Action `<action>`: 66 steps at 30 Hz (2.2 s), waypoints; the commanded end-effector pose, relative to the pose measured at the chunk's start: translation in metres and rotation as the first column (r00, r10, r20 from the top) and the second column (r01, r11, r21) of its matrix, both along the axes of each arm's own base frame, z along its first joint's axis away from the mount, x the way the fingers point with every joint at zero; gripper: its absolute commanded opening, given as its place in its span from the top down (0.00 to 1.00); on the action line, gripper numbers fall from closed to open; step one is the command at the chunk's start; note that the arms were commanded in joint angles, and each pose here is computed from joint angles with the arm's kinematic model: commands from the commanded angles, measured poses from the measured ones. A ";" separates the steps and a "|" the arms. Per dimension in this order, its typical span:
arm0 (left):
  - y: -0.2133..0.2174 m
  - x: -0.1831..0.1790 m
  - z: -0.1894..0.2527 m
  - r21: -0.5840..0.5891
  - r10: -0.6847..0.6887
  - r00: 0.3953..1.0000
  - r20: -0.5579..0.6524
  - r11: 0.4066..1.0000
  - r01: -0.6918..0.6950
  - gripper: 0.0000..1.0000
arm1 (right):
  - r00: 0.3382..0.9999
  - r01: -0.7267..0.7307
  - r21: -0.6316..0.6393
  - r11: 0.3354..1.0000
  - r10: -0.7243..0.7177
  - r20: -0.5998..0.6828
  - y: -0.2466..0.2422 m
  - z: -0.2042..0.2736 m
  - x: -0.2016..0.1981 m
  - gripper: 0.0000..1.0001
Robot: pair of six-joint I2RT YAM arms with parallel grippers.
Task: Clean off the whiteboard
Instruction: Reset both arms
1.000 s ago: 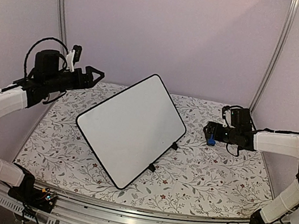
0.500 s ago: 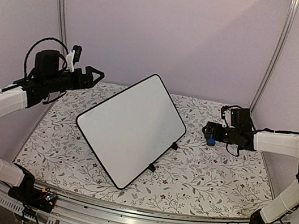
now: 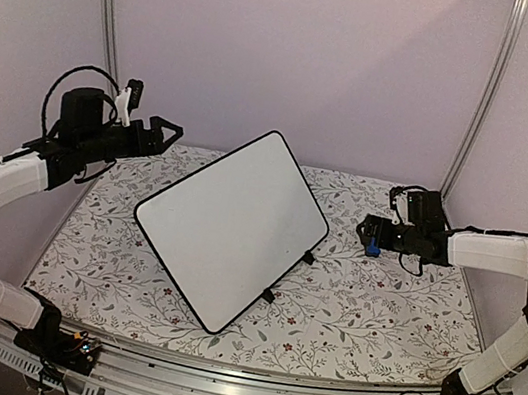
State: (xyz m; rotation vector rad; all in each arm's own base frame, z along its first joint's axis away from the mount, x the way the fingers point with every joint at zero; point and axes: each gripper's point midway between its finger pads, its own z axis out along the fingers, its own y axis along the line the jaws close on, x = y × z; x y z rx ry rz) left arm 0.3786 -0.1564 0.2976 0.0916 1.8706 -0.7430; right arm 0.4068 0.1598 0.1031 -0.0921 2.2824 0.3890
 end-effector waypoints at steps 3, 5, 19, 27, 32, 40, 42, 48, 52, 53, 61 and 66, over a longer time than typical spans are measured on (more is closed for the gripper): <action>0.004 0.002 -0.002 0.010 0.006 1.000 0.011 1.000 -0.006 0.00 | 0.999 -0.017 0.011 1.000 0.017 0.048 0.005 0.017 0.004 0.01; 0.004 0.002 -0.002 0.009 0.008 1.000 0.011 1.000 -0.008 0.00 | 0.999 -0.018 0.011 1.000 0.017 0.047 0.004 0.017 0.003 0.01; 0.005 0.000 0.001 0.007 0.009 1.000 0.019 1.000 -0.009 0.00 | 0.999 -0.022 0.014 1.000 0.021 0.045 0.005 0.018 0.003 0.01; 0.003 -0.001 0.003 0.003 -0.002 1.000 0.025 1.000 0.002 0.00 | 0.999 -0.024 0.017 1.000 0.023 0.047 0.006 0.019 0.002 0.01; 0.003 -0.001 0.002 0.000 -0.004 1.000 0.021 1.000 0.004 0.00 | 0.999 -0.023 0.017 1.000 0.022 0.045 0.006 0.019 0.002 0.01; 0.000 -0.001 0.000 -0.004 -0.014 1.000 0.012 1.000 0.014 0.00 | 0.999 -0.018 0.018 1.000 0.017 0.047 0.005 0.022 0.004 0.01; 0.000 -0.001 0.000 -0.004 -0.018 1.000 0.012 1.000 0.018 0.00 | 0.999 -0.017 0.019 1.000 0.016 0.049 0.005 0.023 0.005 0.01; 0.000 -0.001 0.000 -0.003 -0.016 1.000 0.011 1.000 0.016 0.00 | 0.999 -0.008 0.023 1.000 0.007 0.044 0.002 0.022 0.006 0.01; -0.001 -0.001 -0.001 -0.004 -0.023 1.000 0.011 1.000 0.023 0.00 | 0.999 -0.004 0.025 1.000 0.003 0.041 0.001 0.021 0.006 0.01; -0.001 -0.001 0.000 -0.005 -0.023 1.000 0.012 1.000 0.023 0.00 | 0.999 -0.003 0.026 1.000 0.002 0.040 0.001 0.021 0.006 0.01; -0.002 -0.001 -0.001 -0.005 -0.026 1.000 0.011 1.000 0.026 0.00 | 0.999 -0.001 0.023 1.000 0.000 0.038 -0.001 0.020 0.005 0.01; -0.001 -0.001 0.000 -0.005 -0.025 1.000 0.013 1.000 0.025 0.00 | 0.999 0.000 0.024 1.000 -0.001 0.037 -0.001 0.020 0.005 0.01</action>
